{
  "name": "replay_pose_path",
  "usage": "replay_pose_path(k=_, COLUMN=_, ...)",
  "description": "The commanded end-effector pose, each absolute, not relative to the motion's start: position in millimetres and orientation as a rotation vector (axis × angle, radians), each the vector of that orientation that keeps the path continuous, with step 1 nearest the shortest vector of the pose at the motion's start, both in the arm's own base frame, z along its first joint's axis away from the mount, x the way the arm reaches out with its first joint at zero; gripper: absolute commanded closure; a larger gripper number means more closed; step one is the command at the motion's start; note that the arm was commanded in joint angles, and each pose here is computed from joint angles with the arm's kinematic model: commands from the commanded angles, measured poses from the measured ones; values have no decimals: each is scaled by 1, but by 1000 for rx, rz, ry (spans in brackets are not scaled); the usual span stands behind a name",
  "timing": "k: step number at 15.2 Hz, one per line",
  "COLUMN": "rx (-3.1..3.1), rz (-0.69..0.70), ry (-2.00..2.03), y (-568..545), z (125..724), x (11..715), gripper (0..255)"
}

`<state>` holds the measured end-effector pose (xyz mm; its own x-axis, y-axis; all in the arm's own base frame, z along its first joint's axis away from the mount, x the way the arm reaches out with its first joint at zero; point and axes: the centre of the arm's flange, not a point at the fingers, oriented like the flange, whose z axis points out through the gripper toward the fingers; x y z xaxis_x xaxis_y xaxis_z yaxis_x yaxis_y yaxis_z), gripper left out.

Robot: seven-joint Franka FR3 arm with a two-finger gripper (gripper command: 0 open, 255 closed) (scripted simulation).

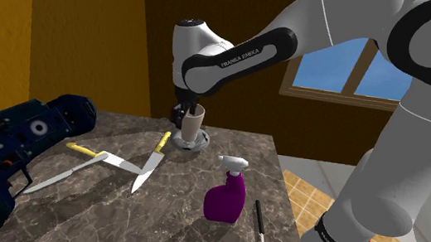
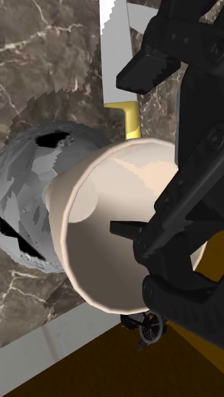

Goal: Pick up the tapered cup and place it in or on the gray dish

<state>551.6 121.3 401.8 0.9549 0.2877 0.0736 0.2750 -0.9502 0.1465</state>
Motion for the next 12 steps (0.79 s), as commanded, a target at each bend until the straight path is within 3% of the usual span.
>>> replay_pose_path(k=1, rx=2972, rz=142, ry=430, y=121, z=402, x=552, gripper=0)
replay_pose_path(k=5, rx=2972, rz=142, ry=430, y=127, z=451, x=546, gripper=0)
replay_pose_path(k=12, rx=2972, rz=142, ry=430, y=127, z=451, x=546, gripper=0)
